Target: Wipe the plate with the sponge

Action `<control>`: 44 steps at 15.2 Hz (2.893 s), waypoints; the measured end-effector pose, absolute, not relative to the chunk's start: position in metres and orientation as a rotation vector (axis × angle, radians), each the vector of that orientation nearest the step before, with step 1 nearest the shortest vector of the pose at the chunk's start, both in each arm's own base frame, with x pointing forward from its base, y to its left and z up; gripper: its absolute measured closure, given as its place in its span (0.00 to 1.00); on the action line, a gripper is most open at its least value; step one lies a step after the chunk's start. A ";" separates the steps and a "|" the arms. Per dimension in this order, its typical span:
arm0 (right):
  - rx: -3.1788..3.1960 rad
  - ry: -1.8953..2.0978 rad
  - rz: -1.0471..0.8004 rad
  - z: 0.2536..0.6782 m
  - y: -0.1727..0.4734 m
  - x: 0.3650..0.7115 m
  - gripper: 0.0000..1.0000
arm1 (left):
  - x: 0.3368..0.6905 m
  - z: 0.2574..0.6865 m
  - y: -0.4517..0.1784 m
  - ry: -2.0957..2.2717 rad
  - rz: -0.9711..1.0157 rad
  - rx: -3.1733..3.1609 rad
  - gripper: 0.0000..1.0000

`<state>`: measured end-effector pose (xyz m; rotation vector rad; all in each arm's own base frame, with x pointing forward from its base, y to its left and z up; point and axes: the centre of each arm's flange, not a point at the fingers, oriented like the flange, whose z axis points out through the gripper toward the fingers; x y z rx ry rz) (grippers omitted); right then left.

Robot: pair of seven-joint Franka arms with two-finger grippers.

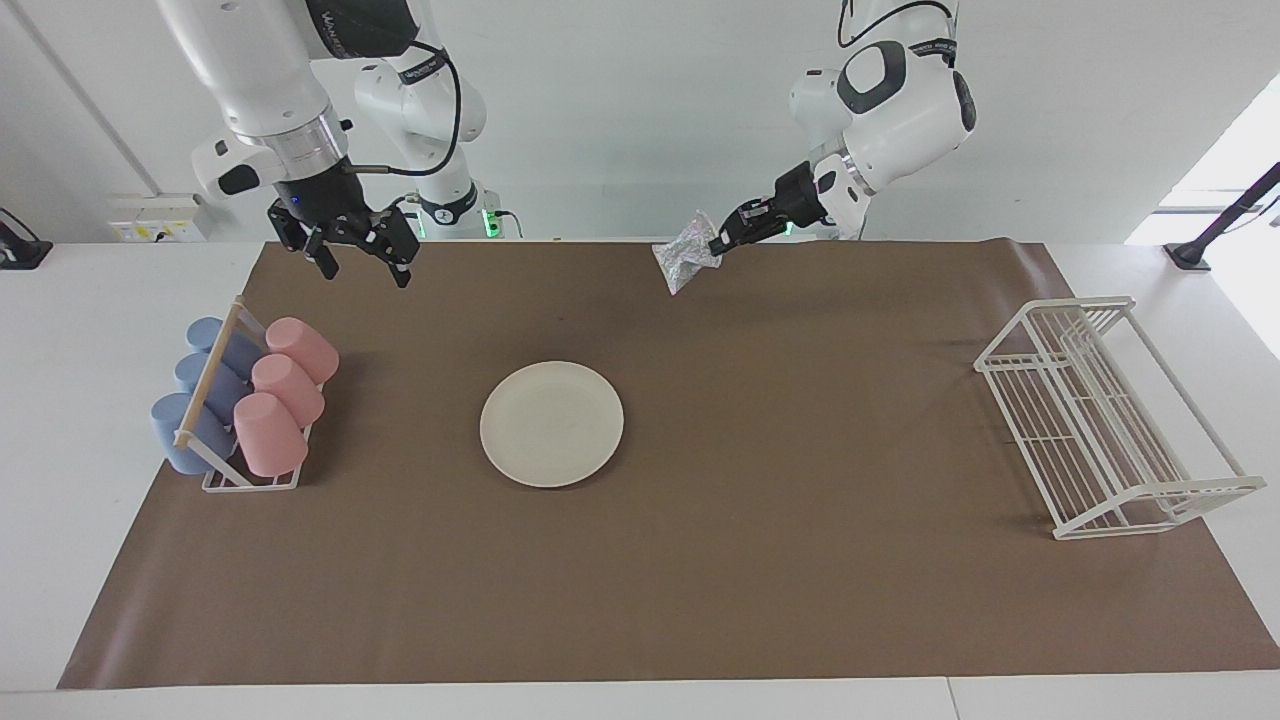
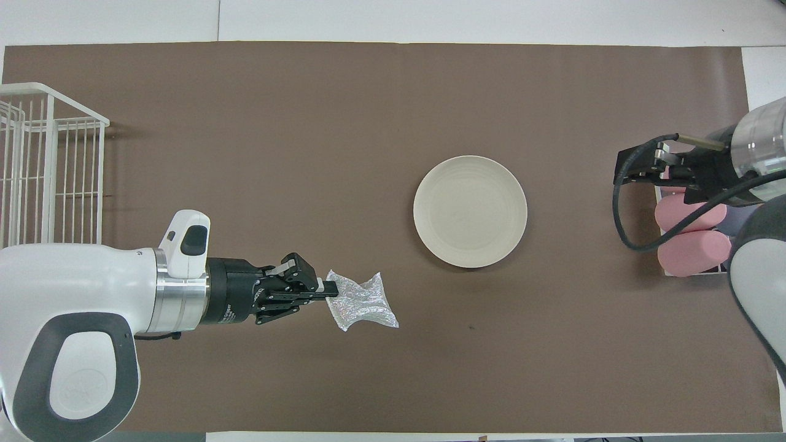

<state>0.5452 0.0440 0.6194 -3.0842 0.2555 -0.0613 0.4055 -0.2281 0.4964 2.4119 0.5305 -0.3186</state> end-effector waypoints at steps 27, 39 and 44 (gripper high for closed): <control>-3.162 0.003 -0.007 0.612 -0.026 0.552 0.00 | 0.520 0.493 -0.139 0.311 -0.162 4.020 0.96; -3.161 0.003 -0.005 0.615 -0.026 0.548 0.00 | 0.622 0.399 -0.079 0.270 -0.122 4.376 0.96; -3.161 0.003 0.005 0.615 -0.026 0.547 0.00 | 0.631 0.384 -0.062 0.233 -0.099 4.353 0.96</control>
